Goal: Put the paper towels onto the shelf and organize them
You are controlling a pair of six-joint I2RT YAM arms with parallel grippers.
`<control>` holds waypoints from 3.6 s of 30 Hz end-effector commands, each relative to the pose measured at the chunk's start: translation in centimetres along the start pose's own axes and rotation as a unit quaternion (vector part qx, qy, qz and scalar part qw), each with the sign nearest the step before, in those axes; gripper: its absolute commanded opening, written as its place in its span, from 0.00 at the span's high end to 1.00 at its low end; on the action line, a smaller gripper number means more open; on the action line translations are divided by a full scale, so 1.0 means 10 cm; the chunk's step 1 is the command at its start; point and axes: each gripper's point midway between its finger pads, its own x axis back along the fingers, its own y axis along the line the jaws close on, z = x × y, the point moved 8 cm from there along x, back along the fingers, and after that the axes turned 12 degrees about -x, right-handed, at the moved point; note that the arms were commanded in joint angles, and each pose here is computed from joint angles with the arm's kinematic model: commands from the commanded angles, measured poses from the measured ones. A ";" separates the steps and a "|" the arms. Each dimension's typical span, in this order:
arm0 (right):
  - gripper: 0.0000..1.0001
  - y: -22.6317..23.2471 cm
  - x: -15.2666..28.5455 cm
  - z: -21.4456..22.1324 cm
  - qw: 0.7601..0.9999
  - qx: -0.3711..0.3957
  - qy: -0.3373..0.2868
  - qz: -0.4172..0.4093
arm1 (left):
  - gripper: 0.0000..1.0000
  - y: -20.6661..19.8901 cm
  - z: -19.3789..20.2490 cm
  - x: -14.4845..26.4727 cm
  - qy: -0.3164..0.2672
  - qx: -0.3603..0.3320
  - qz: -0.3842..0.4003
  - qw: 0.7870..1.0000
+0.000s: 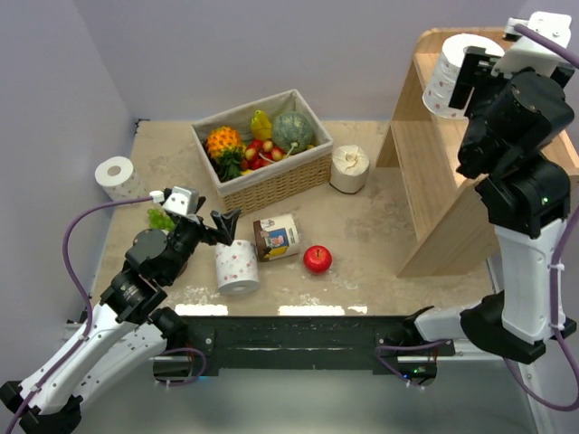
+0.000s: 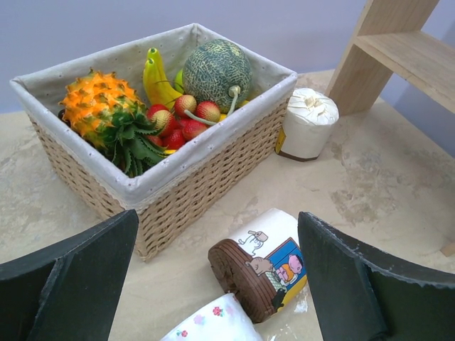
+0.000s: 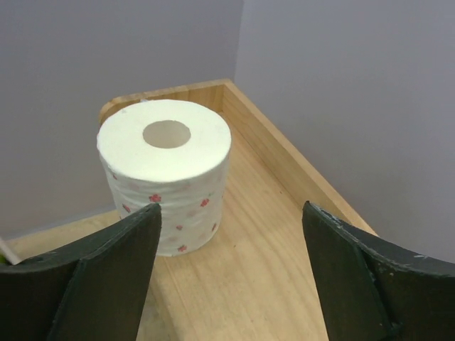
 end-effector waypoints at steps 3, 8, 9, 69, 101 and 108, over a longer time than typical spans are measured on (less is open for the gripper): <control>0.32 0.09 0.05 0.36 0.997 -0.007 0.070 -0.043 | 0.01 -0.01 -0.04 0.00 -0.013 0.002 0.009 1.000; 0.32 0.24 -0.01 0.55 0.994 0.010 0.095 -0.052 | 0.01 -0.04 -0.03 -0.03 -0.010 -0.001 0.019 1.000; 0.32 0.26 -0.02 0.56 0.994 0.009 0.094 -0.053 | 0.01 -0.04 -0.02 -0.03 -0.008 -0.002 0.020 1.000; 0.29 0.35 -0.83 0.81 0.986 0.013 0.100 -0.134 | 0.01 0.07 0.21 -0.19 0.103 0.031 -0.096 0.990; 0.07 1.97 2.43 3.24 0.752 0.126 0.085 -0.642 | 0.01 0.46 -0.69 0.70 -0.026 0.073 -0.143 0.987; 0.04 2.11 2.88 3.78 0.720 0.188 0.012 -0.668 | 0.01 0.50 -0.39 0.69 -0.017 0.059 -0.174 0.983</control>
